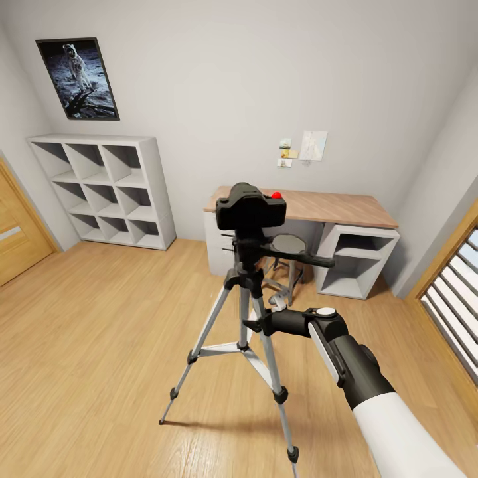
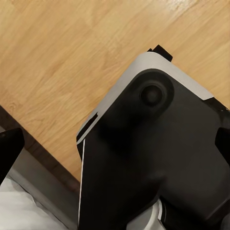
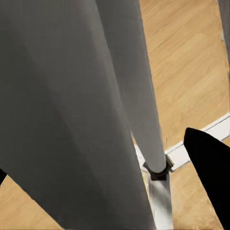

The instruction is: Attach the digital camera to the camera tripod in the bedroom.

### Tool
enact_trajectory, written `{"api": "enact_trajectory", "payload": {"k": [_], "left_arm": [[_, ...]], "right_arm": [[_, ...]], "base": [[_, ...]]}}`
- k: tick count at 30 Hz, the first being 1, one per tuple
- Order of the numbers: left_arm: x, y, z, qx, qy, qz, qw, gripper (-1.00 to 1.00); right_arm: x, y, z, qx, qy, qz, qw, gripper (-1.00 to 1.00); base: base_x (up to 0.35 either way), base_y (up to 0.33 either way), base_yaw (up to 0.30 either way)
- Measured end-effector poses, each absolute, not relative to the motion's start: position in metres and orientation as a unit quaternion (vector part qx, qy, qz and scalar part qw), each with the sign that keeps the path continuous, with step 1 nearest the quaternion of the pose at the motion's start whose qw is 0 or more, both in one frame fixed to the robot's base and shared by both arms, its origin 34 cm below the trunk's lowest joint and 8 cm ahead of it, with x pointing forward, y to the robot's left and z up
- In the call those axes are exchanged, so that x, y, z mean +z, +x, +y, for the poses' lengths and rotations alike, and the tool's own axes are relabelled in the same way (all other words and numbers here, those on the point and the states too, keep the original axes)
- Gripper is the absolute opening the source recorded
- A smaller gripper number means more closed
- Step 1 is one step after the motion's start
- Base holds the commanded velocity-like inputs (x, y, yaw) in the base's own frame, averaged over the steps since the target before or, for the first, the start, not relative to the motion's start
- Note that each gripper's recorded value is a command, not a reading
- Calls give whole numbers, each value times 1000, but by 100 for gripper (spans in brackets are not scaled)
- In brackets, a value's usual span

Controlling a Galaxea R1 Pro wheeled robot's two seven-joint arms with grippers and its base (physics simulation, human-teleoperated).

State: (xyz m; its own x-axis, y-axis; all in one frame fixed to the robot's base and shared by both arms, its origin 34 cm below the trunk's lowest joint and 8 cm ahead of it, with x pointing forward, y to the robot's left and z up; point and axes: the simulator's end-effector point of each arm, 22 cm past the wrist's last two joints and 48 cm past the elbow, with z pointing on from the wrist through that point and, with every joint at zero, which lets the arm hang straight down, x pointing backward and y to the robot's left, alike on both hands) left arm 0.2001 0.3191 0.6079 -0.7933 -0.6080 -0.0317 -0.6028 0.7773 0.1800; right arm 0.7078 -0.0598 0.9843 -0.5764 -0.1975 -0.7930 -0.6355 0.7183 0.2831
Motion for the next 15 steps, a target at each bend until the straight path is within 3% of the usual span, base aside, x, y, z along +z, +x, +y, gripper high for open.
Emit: {"api": "enact_trajectory", "payload": {"k": [15], "left_arm": [[608, 200, 318, -90, 321, -943, 14, 100]], "right_arm": [[983, 709, -65, 280, -246, 842, 390, 100]], "base": [[0, 0, 0]]}}
